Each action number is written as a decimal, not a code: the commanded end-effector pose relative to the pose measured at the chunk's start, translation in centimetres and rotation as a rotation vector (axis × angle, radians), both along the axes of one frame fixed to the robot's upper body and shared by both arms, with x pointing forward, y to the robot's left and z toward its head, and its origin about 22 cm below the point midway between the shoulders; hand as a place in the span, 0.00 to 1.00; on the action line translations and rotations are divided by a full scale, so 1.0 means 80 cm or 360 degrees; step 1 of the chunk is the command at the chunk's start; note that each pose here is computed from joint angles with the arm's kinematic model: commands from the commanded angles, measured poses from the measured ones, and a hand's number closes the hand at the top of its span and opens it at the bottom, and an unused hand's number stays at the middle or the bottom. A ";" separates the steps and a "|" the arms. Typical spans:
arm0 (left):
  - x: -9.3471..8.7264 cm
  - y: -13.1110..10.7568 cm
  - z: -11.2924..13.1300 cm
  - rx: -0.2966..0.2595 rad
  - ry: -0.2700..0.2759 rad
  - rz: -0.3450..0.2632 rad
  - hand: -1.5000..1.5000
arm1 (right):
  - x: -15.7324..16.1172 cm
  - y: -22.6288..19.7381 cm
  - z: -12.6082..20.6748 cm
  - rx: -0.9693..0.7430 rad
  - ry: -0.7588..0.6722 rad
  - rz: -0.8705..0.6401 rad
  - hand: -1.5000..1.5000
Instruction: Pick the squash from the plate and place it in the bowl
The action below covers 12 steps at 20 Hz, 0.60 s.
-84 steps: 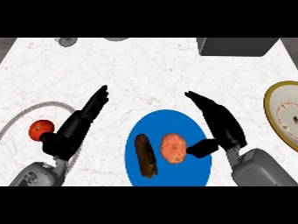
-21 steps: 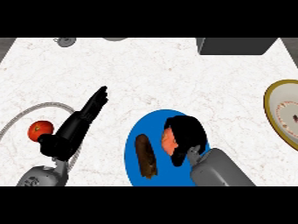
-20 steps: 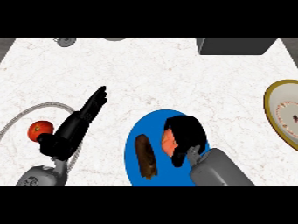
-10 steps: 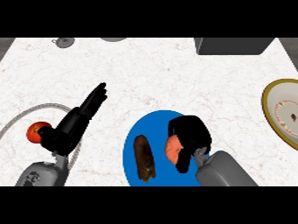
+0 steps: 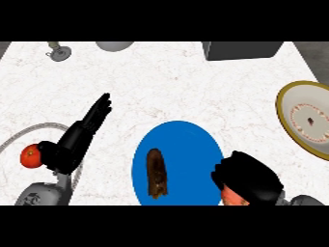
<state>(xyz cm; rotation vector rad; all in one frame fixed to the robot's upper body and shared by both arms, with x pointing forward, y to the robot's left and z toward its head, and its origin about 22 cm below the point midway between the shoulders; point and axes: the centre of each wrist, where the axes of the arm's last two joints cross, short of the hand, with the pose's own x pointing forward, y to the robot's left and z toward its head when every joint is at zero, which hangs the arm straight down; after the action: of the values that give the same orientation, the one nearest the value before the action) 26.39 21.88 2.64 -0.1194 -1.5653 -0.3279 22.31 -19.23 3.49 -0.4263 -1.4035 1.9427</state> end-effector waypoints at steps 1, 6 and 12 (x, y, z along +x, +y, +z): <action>-0.003 0.017 0.001 0.0011 0.0009 0.0071 0.50 | -0.008 -0.063 0.048 0.0113 -0.0270 0.0247 1.00; -0.004 0.021 0.009 -0.0010 -0.0043 0.0091 0.50 | -0.013 -0.119 0.078 0.0631 -0.0372 0.0183 1.00; -0.016 0.014 0.002 0.0003 -0.0027 0.0038 0.50 | -0.014 -0.209 0.105 0.1062 -0.0289 0.0017 1.00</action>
<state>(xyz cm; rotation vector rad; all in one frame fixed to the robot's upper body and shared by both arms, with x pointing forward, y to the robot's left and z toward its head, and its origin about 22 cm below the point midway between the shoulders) 25.38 23.13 2.50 -0.0917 -1.5766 -0.2983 21.44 -31.82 10.10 -0.3077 -1.9626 1.5209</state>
